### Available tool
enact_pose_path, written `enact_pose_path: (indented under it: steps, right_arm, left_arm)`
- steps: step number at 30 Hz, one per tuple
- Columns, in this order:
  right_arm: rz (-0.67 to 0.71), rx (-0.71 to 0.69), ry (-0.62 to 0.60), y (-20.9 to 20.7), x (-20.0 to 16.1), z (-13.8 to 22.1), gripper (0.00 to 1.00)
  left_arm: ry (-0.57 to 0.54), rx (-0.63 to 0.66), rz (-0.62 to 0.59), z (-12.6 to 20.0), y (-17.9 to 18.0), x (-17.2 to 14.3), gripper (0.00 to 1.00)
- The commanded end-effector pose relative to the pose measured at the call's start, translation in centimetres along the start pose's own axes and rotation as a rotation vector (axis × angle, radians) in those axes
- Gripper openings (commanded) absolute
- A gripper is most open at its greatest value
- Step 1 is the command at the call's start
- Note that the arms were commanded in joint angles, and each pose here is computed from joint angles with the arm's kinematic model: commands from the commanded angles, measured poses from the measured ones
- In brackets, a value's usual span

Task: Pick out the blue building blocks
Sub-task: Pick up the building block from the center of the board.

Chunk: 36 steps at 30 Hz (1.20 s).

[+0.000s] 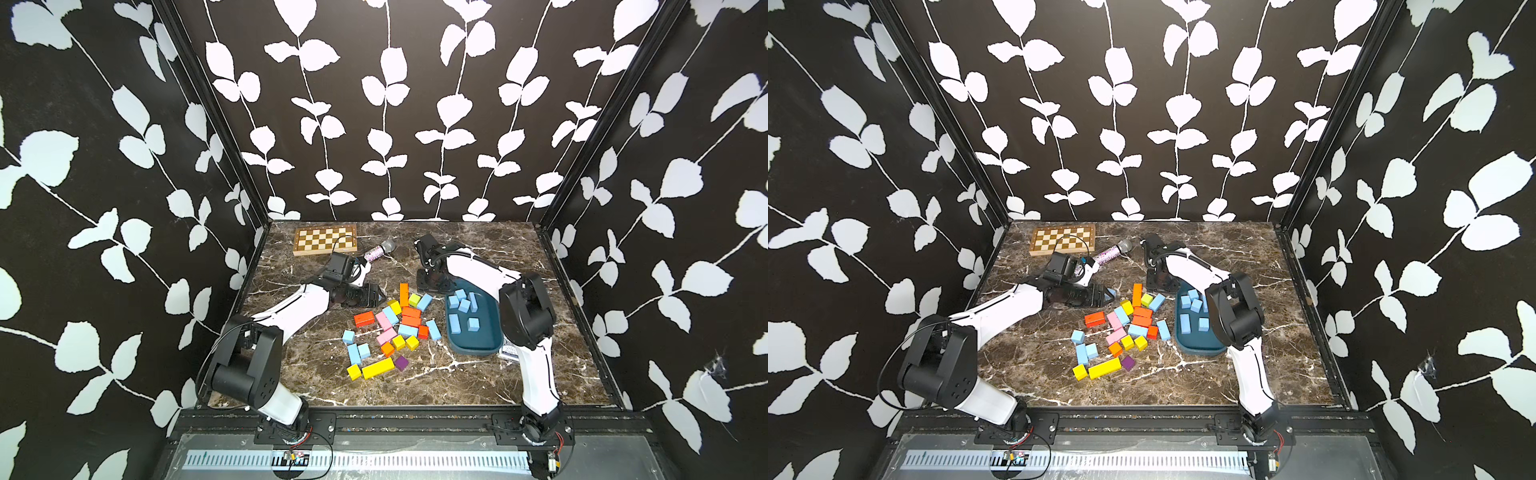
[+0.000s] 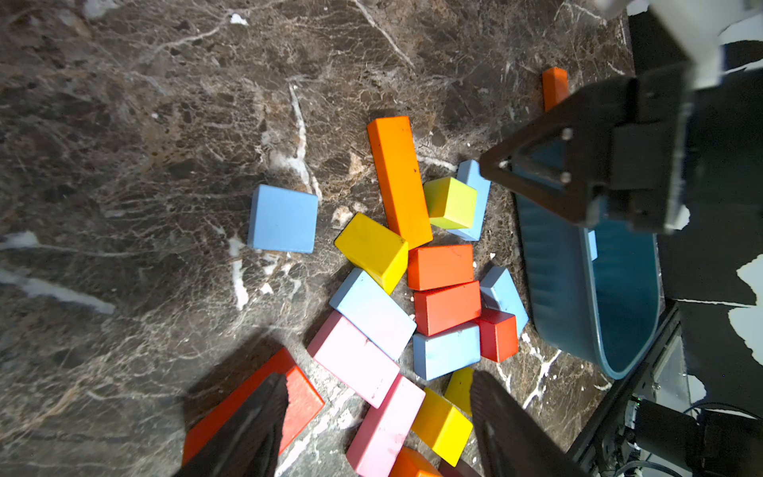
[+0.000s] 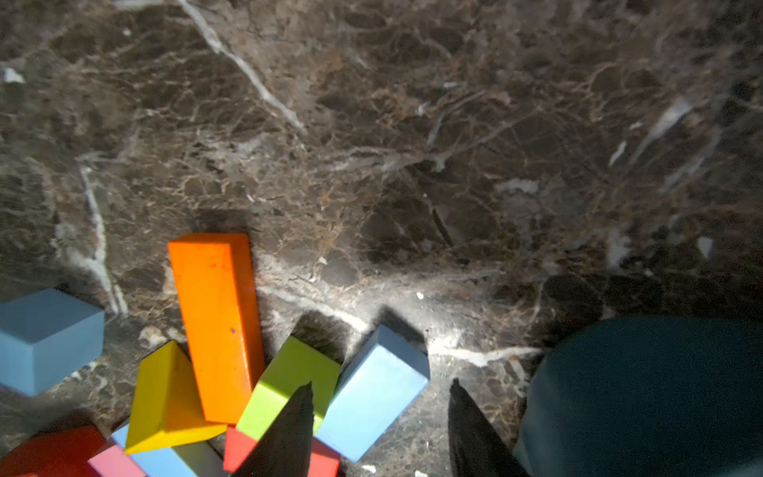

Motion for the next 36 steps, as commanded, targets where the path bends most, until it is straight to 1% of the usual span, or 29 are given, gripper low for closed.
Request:
enact_pose_path:
  steps: [1, 10, 14, 21, 28, 36]
  right_arm:
    - [0.012, -0.026, 0.022, -0.2, 0.3, -0.4, 0.51]
    - [0.011, -0.032, 0.073, -0.8, -0.9, -0.9, 0.51]
    - [0.002, 0.000, 0.089, -0.7, -1.9, -1.2, 0.50]
    - [0.010, 0.017, 0.117, -0.2, -3.1, -1.9, 0.48]
    - [0.019, 0.018, 0.130, 0.1, -3.7, -2.5, 0.38]
    - [0.030, 0.053, 0.088, 0.8, -3.2, -1.4, 0.24]
  left_arm:
    - [-0.018, -0.008, -0.010, 0.8, -0.3, 0.0, 0.72]
    - [-0.015, -0.003, -0.008, 0.8, -0.2, 0.0, 0.72]
    - [-0.013, -0.005, -0.004, 0.6, -0.2, 0.0, 0.72]
    - [-0.007, -0.007, 0.010, 0.4, 0.0, -0.1, 0.72]
    - [-0.005, -0.005, 0.008, 0.4, 0.0, -0.1, 0.72]
    - [0.005, -0.003, 0.013, 0.1, 0.1, -0.4, 0.72]
Point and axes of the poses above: each gripper's point midway between its finger pads, its own z axis back along the fingers, its own y axis along the line the jaws close on, x = y × z, the point moved 6 cm from there along z, back along the fingers, and after that the axes turned 7 degrees about -z, right-handed, at the moved point
